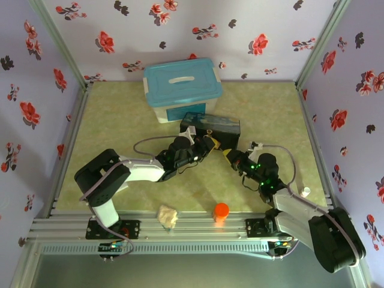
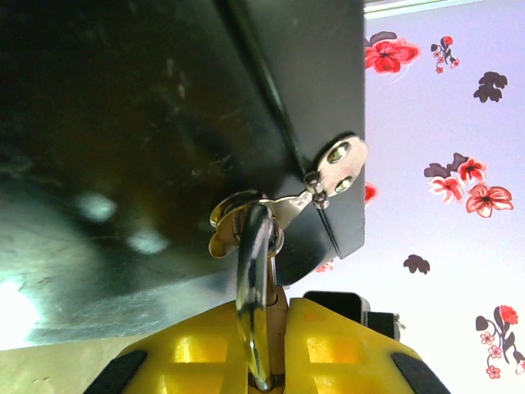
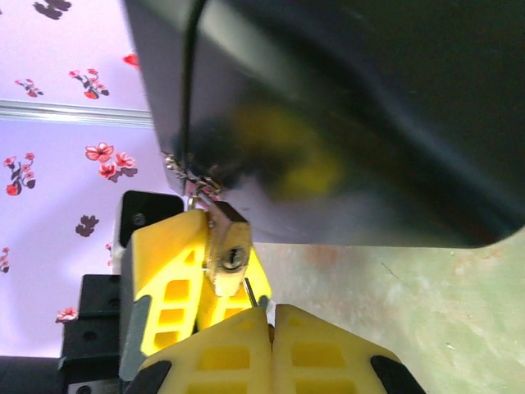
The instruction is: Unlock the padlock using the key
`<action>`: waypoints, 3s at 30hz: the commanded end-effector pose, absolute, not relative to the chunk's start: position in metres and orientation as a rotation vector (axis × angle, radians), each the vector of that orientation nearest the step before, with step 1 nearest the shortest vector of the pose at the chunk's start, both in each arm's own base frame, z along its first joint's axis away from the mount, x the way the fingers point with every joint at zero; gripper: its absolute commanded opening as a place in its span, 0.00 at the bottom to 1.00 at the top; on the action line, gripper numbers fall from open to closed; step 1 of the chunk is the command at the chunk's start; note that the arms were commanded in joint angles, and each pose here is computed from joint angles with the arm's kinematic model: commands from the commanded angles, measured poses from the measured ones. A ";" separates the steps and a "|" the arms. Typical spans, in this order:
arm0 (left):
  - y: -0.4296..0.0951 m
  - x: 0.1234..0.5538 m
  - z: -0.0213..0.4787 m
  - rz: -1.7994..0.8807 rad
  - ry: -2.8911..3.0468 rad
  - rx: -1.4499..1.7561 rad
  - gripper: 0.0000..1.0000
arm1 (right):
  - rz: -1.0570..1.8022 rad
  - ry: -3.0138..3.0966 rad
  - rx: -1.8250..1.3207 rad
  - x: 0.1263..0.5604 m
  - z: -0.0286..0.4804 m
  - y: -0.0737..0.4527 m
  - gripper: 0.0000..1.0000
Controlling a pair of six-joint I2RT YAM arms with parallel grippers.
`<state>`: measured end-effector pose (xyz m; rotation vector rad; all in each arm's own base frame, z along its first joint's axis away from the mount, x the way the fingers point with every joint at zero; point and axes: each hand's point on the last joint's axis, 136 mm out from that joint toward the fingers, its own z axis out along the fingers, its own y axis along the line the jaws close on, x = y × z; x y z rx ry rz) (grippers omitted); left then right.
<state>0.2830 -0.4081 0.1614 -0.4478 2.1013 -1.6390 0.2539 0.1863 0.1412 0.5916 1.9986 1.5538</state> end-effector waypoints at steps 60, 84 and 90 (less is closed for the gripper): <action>-0.415 0.281 0.182 -1.702 2.035 -0.395 0.00 | 1.507 1.931 0.556 0.266 0.155 0.185 0.00; -0.428 0.279 0.181 -1.734 2.045 -0.370 0.00 | 1.581 1.907 0.497 0.265 0.164 0.194 0.00; -0.435 0.274 0.190 -1.781 2.034 -0.333 0.00 | 1.652 1.877 0.471 0.267 0.169 0.201 0.00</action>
